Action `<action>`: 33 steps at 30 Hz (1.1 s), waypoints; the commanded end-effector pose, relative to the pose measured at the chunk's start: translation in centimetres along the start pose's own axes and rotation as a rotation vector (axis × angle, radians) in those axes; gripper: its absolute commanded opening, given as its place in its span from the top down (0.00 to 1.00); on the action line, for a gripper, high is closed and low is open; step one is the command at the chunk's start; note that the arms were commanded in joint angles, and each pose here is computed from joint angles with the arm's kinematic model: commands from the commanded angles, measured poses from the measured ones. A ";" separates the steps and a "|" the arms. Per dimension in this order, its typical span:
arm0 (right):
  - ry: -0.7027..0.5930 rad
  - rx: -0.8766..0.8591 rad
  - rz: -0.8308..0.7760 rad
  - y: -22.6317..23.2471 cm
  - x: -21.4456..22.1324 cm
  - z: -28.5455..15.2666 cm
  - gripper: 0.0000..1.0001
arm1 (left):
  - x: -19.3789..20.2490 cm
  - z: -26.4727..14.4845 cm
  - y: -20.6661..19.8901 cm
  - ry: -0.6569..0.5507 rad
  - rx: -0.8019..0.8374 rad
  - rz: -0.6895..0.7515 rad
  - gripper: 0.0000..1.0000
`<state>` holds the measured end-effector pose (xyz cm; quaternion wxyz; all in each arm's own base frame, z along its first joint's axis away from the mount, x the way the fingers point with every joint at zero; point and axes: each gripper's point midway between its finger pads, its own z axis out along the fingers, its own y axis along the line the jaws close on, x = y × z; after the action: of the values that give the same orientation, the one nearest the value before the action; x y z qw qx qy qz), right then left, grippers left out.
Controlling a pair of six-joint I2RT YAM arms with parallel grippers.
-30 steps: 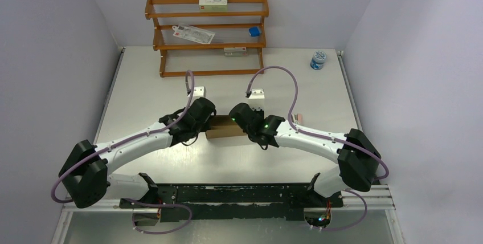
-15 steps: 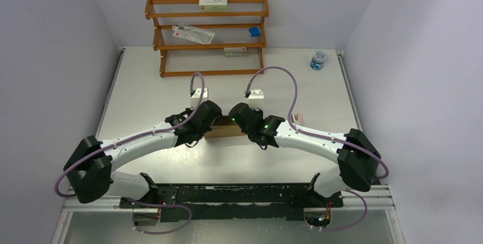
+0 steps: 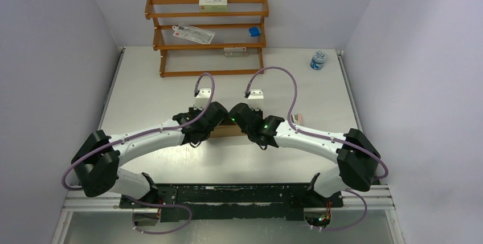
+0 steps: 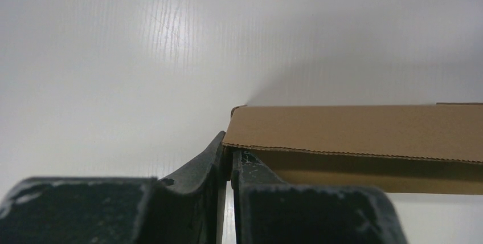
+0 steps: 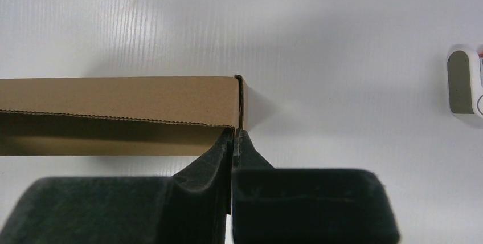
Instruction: Fold the paper box
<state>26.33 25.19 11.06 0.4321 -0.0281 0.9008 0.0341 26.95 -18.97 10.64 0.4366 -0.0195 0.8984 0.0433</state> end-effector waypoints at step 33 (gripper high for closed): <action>-0.037 -0.121 0.060 0.8 -3.6 -3.9 0.53 | -7.1 -4.1 2.8 0.009 0.261 -0.160 0.35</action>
<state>25.18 25.22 13.89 0.4316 -0.0320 0.8978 0.0812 26.14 -17.23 16.55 0.4245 -0.0533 0.8993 -0.0906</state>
